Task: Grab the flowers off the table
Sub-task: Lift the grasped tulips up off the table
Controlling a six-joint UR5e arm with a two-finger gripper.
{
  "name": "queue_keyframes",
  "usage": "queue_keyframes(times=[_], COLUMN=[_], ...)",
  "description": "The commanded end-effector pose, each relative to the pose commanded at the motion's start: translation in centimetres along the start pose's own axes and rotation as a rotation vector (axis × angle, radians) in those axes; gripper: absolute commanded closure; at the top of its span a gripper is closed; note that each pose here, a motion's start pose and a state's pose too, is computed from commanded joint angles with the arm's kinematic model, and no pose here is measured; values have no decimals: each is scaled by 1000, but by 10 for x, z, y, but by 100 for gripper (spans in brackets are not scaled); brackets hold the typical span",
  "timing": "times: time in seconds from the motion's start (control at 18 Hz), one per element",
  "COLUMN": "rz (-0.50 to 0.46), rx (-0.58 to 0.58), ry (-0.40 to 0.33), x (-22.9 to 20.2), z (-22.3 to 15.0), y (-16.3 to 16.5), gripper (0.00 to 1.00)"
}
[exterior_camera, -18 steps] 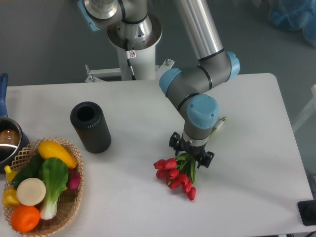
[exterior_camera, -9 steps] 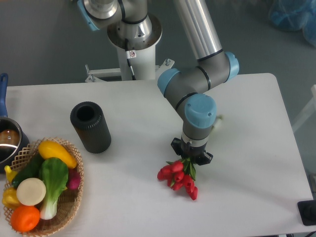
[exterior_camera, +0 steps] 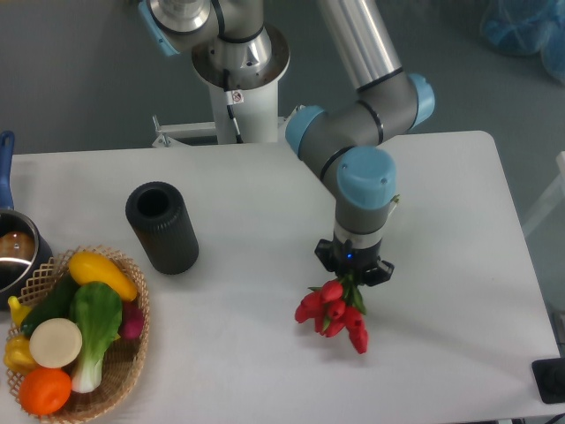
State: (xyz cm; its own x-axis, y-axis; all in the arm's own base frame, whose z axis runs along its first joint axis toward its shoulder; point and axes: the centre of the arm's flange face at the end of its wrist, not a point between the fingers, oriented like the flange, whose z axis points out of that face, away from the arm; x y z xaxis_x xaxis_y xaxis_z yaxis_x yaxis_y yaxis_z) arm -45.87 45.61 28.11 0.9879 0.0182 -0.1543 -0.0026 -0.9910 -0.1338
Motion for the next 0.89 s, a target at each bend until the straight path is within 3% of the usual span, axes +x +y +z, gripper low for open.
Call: queue_keyframes(times=[0.39,0.61,0.89], rz=[-4,42,61], rx=[-22,-28,-58], ry=[23,32,22], x=[-34,-48,-49], z=[-47,-67,-67], y=[-13,-22,-21], gripper=[100,100,100])
